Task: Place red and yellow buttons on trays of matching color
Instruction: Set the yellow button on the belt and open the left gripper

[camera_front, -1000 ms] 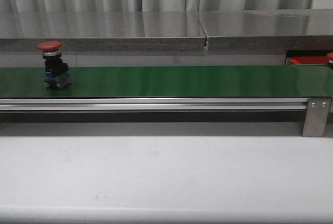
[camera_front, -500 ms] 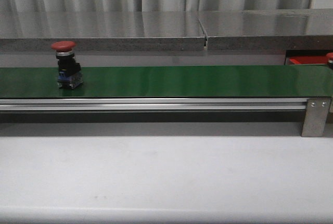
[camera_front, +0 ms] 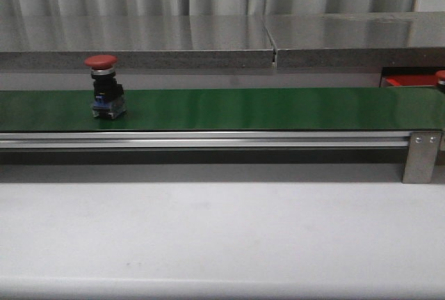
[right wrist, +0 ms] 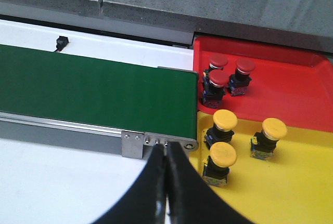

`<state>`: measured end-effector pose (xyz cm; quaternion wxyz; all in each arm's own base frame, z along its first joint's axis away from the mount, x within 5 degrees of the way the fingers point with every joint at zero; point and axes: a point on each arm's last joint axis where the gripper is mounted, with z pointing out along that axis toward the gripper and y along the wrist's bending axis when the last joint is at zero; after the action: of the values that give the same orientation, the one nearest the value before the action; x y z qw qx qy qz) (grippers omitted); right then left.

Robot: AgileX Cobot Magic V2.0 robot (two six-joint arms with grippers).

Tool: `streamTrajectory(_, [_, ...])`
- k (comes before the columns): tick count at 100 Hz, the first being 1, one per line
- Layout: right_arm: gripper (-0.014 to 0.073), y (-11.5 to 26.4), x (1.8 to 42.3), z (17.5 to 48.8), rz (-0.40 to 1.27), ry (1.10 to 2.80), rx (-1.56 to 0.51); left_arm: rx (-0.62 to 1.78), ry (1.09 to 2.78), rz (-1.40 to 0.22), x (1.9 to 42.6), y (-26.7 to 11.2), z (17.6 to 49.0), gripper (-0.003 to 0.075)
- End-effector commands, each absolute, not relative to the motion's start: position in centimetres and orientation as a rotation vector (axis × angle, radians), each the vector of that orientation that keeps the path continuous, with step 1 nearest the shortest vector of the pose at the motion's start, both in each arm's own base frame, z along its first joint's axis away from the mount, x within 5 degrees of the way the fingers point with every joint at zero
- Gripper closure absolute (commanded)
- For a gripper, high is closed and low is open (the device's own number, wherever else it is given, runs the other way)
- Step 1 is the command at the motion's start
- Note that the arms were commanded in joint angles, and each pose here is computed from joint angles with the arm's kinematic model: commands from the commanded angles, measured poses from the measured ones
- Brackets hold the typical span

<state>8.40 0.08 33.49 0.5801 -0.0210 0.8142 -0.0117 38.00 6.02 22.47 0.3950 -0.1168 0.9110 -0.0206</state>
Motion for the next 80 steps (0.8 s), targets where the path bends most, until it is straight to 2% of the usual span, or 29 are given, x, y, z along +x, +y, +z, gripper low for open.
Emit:
streamTrajectory(1, [0.0713,0.0,8.5,34.9,-0.049,1.808,-0.042,-0.292,2.205,-0.041,38.2,6.0,25.1,0.0225])
streamTrajectory(7, [0.0713,0.0,8.5,34.9,-0.049,1.808,-0.042,-0.291,2.194,-0.043,38.1,5.9,25.4,0.014])
streamTrajectory(12, [0.0713,0.0,8.5,34.9,-0.049,1.808,-0.042,-0.299,2.18,-0.052,38.0,5.8,25.9,0.0119])
streamTrajectory(34, [0.0713,0.0,8.5,34.9,-0.049,1.808,-0.042,-0.257,2.106,-0.076,36.5,4.5,29.4,0.0121])
streamTrajectory(55, [0.0713,0.0,8.5,34.9,-0.049,1.808,-0.042,-0.188,2.057,-0.125,33.6,2.5,33.5,0.0136])
streamTrajectory(60, [0.0713,0.0,8.5,34.9,-0.049,1.808,-0.042,-0.174,2.042,-0.132,32.5,2.1,34.3,0.0178])
streamTrajectory(67, [0.0713,0.0,8.5,34.9,-0.049,1.808,-0.042,-0.155,2.022,-0.142,31.1,1.5,35.2,0.0305])
streamTrajectory(80, [0.0713,0.0,8.5,34.9,-0.049,1.808,-0.042,-0.12,1.982,-0.157,28.2,0.5,36.2,0.0665])
